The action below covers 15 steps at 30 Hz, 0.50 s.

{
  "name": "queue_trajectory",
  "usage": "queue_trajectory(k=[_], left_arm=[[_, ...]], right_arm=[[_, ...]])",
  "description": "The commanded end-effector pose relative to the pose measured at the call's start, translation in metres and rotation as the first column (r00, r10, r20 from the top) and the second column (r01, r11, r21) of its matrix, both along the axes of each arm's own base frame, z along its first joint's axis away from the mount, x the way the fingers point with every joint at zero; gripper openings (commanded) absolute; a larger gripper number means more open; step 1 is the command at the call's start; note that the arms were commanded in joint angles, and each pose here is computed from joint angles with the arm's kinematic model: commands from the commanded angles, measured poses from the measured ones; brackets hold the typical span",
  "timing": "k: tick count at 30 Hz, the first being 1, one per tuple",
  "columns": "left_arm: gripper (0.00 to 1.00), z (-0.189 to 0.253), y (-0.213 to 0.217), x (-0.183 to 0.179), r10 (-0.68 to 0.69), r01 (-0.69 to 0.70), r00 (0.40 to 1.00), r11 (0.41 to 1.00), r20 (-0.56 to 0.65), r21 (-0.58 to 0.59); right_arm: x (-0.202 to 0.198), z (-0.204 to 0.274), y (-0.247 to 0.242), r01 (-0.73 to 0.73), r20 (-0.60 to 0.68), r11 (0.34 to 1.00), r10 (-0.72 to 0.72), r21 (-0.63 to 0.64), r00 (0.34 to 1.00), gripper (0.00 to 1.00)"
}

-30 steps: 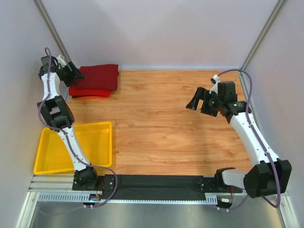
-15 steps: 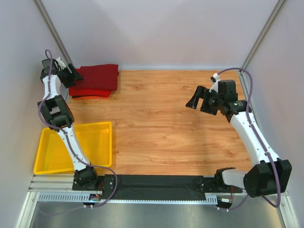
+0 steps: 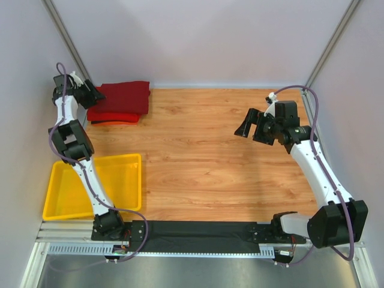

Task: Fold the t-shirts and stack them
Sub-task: Neatly place the folded tshirt to the corner

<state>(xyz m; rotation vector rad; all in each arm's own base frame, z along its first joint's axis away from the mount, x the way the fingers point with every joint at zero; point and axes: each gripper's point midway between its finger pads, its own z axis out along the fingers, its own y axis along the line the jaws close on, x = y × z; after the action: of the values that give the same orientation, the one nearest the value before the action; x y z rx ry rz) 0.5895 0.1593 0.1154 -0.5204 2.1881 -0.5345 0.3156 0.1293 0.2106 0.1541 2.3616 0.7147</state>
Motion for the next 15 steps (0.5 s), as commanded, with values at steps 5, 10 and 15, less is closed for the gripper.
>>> queue_trajectory(k=[5,10,15], left_arm=[[0.64,-0.014,0.001,0.009,-0.008,0.008,1.000,1.000,0.003,-0.026],[0.50,-0.014,-0.004,0.012,-0.031,0.032,0.999,0.998,0.025,-0.055],[0.10,0.024,-0.012,0.014,-0.046,0.050,0.995,0.998,0.085,-0.043]], right_arm=[[0.010,0.017,0.003,-0.015,0.058,1.000,0.014,0.002,0.998,0.98],[0.009,0.015,0.003,-0.013,0.057,1.000,0.013,0.001,0.998,0.98],[0.010,0.012,0.003,-0.011,0.049,1.000,0.011,-0.006,0.999,0.98]])
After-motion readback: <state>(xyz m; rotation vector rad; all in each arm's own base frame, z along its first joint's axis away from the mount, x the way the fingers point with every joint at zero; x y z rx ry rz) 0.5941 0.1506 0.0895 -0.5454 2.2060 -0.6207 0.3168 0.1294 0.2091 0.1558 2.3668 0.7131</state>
